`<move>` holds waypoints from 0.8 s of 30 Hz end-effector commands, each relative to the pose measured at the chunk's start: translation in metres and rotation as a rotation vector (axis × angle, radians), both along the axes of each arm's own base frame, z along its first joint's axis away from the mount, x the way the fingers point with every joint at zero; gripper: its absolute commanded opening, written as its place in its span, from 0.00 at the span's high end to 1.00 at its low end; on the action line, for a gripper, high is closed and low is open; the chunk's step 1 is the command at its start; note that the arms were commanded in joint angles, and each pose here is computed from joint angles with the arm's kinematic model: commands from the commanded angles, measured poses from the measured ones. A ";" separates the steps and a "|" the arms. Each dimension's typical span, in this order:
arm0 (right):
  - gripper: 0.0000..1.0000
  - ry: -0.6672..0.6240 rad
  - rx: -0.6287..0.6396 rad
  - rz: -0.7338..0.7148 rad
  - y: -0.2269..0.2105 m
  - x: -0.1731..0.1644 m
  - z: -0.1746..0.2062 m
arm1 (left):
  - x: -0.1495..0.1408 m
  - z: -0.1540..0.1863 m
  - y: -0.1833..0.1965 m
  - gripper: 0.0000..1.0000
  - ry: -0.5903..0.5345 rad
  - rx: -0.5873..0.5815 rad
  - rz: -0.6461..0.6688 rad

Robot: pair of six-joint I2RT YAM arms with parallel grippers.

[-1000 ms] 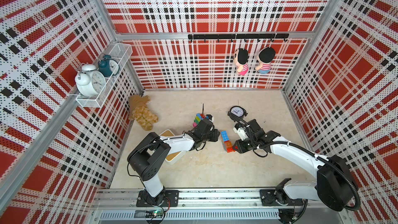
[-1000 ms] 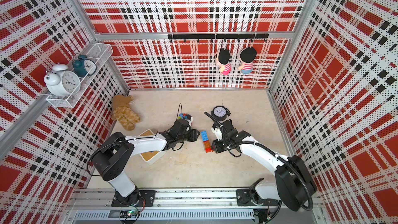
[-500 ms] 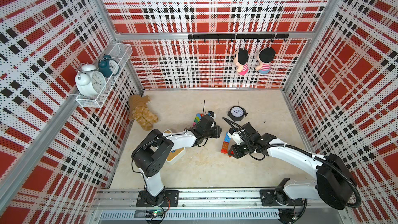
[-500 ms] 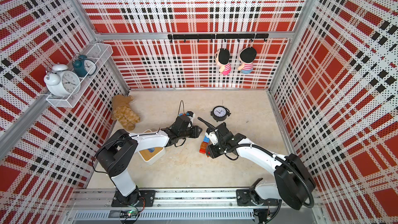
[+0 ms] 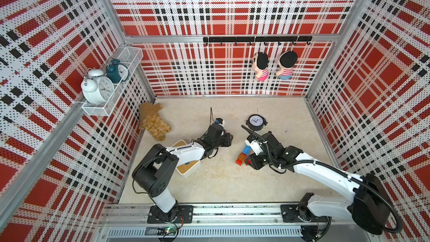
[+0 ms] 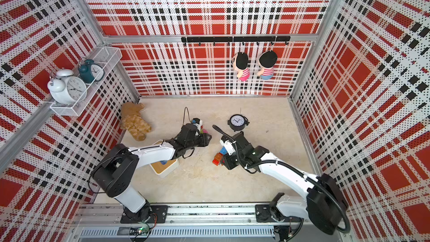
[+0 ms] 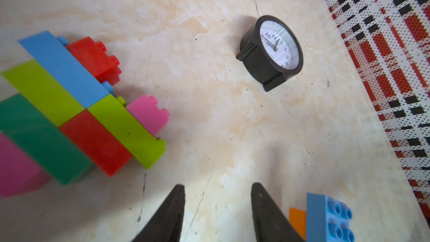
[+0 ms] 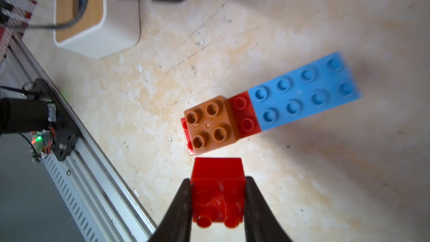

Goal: Assemble a heart with building blocks
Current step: Adjust the building block at the center of the board.

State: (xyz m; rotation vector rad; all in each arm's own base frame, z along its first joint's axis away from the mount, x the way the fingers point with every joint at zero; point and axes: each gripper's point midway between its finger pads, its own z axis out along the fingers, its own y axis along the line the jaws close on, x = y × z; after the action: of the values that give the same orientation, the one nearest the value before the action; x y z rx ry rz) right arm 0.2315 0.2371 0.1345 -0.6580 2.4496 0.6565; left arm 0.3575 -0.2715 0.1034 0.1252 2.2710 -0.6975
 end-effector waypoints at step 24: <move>1.00 0.033 -0.365 -0.151 -0.008 0.118 -0.040 | -0.047 0.061 0.006 0.32 -0.189 0.024 0.055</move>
State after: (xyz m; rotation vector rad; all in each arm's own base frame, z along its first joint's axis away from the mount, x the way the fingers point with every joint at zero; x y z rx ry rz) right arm 0.3491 0.2348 0.0938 -0.5856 2.6314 0.2007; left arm 0.3065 -0.2617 0.1584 0.1265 2.1071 -0.6169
